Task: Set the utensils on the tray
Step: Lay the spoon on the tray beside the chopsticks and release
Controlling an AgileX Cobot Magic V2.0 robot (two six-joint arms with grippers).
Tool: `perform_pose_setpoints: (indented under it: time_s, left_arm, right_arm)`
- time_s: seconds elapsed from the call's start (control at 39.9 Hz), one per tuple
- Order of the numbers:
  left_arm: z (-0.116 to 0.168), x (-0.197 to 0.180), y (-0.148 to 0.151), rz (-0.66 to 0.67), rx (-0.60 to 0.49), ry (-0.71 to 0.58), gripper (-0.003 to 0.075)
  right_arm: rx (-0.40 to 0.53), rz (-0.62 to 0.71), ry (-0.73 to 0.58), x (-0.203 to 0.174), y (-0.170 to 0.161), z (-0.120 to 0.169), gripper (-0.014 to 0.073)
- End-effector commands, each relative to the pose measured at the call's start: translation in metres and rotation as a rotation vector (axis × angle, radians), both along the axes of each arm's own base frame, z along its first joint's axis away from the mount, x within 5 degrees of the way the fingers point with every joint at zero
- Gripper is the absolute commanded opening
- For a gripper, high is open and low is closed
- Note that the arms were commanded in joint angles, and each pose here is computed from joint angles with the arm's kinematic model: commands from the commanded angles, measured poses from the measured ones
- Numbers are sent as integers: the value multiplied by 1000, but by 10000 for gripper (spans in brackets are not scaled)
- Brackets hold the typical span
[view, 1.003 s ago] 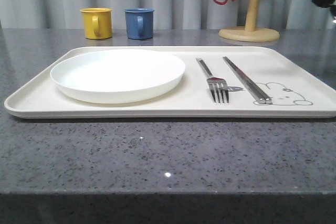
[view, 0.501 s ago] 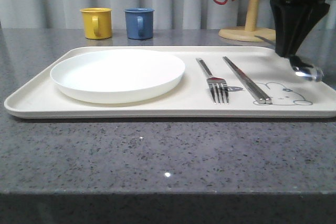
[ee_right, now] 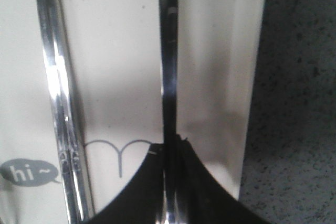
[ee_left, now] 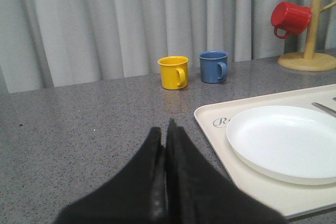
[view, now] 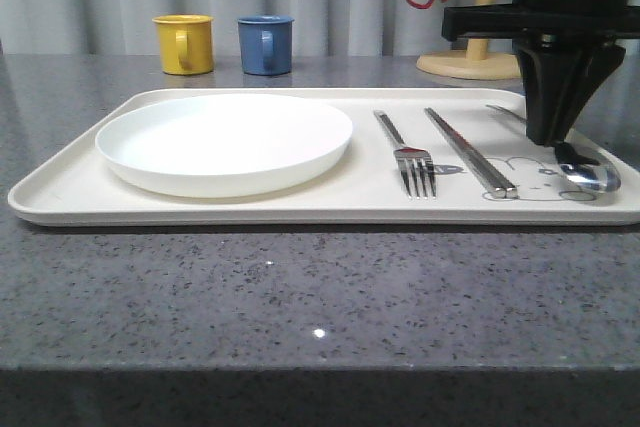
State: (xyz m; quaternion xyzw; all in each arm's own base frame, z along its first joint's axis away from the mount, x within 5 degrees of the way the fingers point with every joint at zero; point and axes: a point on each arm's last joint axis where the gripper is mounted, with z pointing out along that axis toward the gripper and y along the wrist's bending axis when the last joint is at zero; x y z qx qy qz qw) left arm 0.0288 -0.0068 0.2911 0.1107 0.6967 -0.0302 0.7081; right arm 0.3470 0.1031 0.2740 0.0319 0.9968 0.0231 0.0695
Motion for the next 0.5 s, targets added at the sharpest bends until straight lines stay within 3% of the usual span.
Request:
perform_pose_setpoints:
  time_s: [0.0,0.33,0.48]
  left_arm:
    - [15,-2,0,-3,-36,-95,-18]
    - [15,-2,0,-3,-36,-95,-18]
    - [15,-2,0,-3,-36,-95,-18]
  right_arm:
    - [3,-5,-7,-10,-3,21,95]
    - [8,-5,-24,-8,-3,21,269]
    - [16,-5,-50,-9,-3,29,290]
